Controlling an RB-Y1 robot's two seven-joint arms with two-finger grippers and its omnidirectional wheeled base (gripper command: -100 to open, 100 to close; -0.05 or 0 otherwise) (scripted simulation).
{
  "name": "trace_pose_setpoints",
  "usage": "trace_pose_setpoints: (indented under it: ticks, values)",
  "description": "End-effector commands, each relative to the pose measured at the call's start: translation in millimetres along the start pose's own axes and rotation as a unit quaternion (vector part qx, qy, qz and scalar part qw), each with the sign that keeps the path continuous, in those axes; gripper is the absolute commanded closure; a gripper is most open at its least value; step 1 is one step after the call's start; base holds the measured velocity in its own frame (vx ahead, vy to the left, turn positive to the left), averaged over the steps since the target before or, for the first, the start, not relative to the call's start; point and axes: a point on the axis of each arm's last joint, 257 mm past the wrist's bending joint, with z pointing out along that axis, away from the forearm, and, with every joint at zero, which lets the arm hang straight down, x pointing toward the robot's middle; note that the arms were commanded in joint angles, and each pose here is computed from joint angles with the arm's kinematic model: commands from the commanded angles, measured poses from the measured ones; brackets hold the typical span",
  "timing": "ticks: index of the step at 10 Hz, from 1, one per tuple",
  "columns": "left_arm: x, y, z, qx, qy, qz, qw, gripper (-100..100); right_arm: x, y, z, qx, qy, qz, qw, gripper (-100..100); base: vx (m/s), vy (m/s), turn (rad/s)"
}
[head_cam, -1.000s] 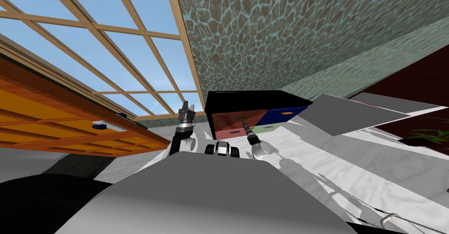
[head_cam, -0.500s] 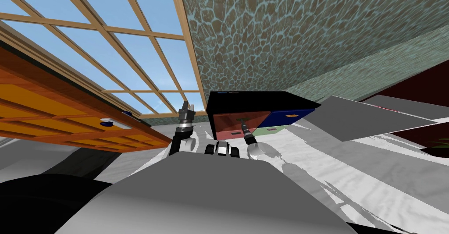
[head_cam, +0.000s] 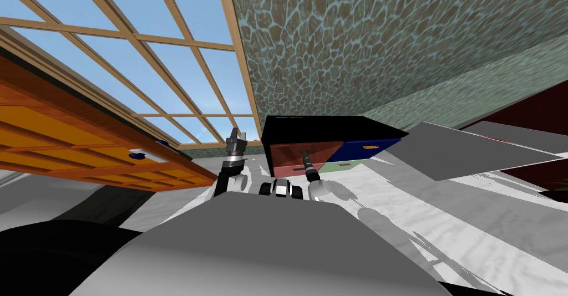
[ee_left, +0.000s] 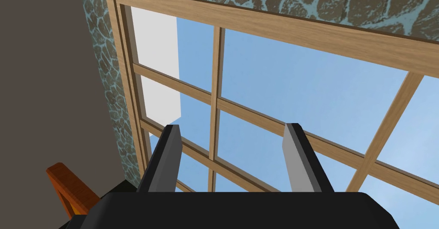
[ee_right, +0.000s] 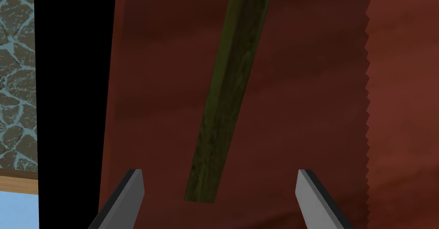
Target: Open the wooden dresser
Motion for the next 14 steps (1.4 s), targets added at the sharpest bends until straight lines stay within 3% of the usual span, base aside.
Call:
trace_pose_setpoints:
  ticks: [1,7,8,14]
  values:
    - [0.0,0.0,0.0,0.000,0.000,0.000,1.0000,0,0.1,0.0,0.0,0.000,0.000,0.000,1.0000,100,0.000,0.000,0.000]
    - [0.1,0.0,0.1,0.000,0.000,0.000,1.0000,0,4.6,-3.2,-4.9,-0.001,0.002,0.000,1.0000,100,-0.157,-0.026,0.010]
    - [0.0,0.0,0.0,0.000,0.000,0.000,1.0000,0,13.2,2.6,-8.6,-0.004,-0.004,-0.019,0.9998,-100,-0.015,0.000,-0.010]
    - [0.0,0.0,0.0,0.000,0.000,0.000,1.0000,0,36.5,20.5,-21.3,-0.011,-0.034,-0.067,0.9971,-100,0.037,0.015,-0.022]
